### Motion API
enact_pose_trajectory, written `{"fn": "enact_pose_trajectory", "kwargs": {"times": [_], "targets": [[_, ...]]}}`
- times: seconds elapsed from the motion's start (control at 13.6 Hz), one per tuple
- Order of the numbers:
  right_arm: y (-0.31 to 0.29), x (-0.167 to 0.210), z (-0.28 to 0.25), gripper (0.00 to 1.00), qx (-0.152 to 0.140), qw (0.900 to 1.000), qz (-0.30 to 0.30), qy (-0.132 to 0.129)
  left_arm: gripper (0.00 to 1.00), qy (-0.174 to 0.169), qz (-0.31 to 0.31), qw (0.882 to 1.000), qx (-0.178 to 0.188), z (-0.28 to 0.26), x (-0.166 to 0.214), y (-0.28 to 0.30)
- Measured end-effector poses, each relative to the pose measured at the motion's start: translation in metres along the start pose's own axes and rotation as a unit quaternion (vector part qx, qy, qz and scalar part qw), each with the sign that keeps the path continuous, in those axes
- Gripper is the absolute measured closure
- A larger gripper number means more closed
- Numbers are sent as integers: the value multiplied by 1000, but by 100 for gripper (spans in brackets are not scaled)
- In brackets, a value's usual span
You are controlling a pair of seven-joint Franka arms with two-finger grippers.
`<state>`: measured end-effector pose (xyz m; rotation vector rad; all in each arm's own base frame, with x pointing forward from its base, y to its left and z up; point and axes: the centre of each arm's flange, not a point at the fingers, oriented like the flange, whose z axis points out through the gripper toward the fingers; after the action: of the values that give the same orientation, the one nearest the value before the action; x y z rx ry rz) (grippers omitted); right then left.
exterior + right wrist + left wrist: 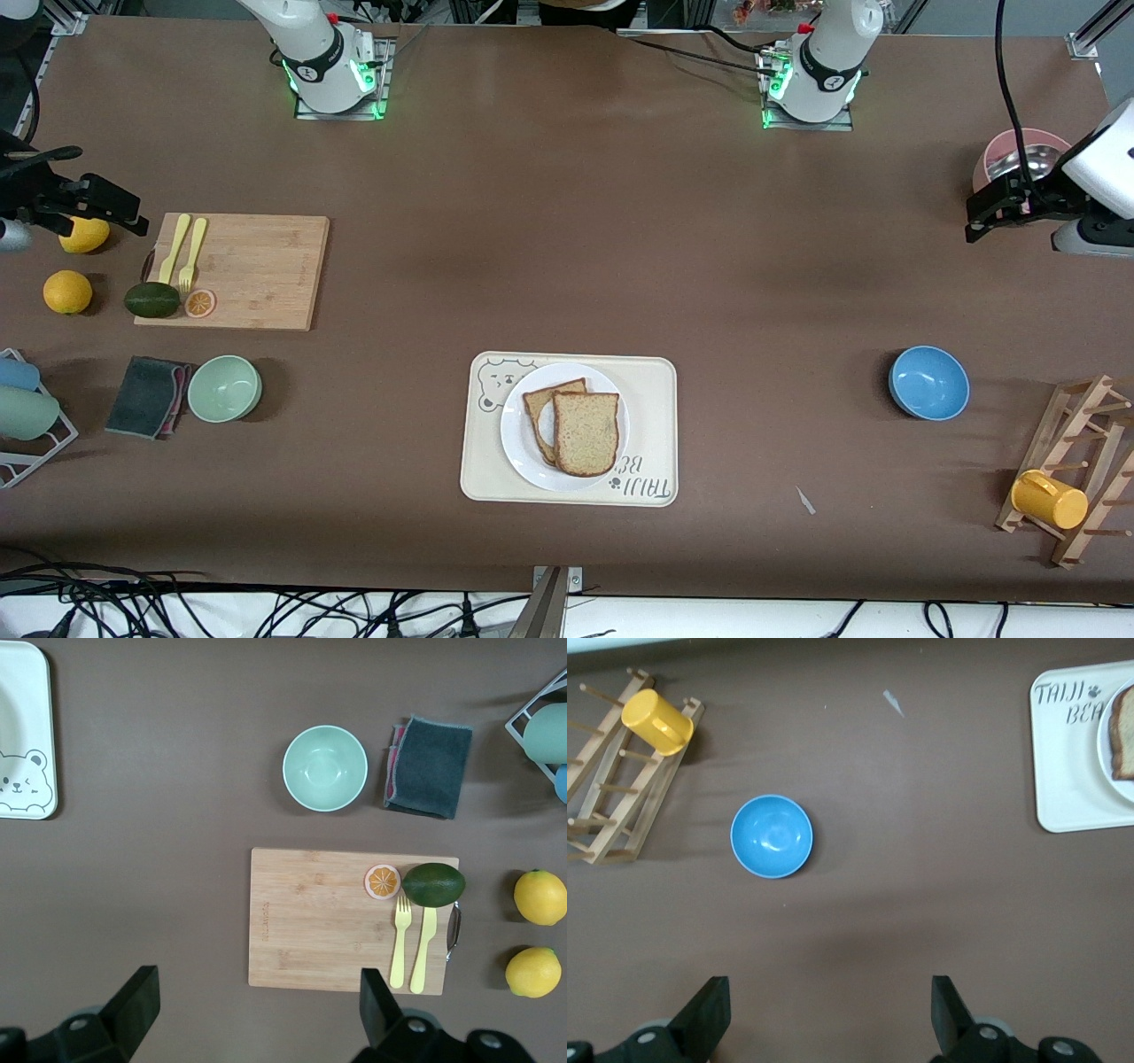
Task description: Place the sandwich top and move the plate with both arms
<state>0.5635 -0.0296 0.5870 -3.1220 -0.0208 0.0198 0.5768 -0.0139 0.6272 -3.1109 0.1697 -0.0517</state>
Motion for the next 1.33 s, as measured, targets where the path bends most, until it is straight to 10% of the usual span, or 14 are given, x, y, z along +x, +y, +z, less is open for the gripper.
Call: {"fn": "enact_pose_trajectory", "kwargs": {"times": [1.33], "targets": [[0,0,0,0,0,1000,0,2,0,29,22,999,-32,-9,8,-5]]}}
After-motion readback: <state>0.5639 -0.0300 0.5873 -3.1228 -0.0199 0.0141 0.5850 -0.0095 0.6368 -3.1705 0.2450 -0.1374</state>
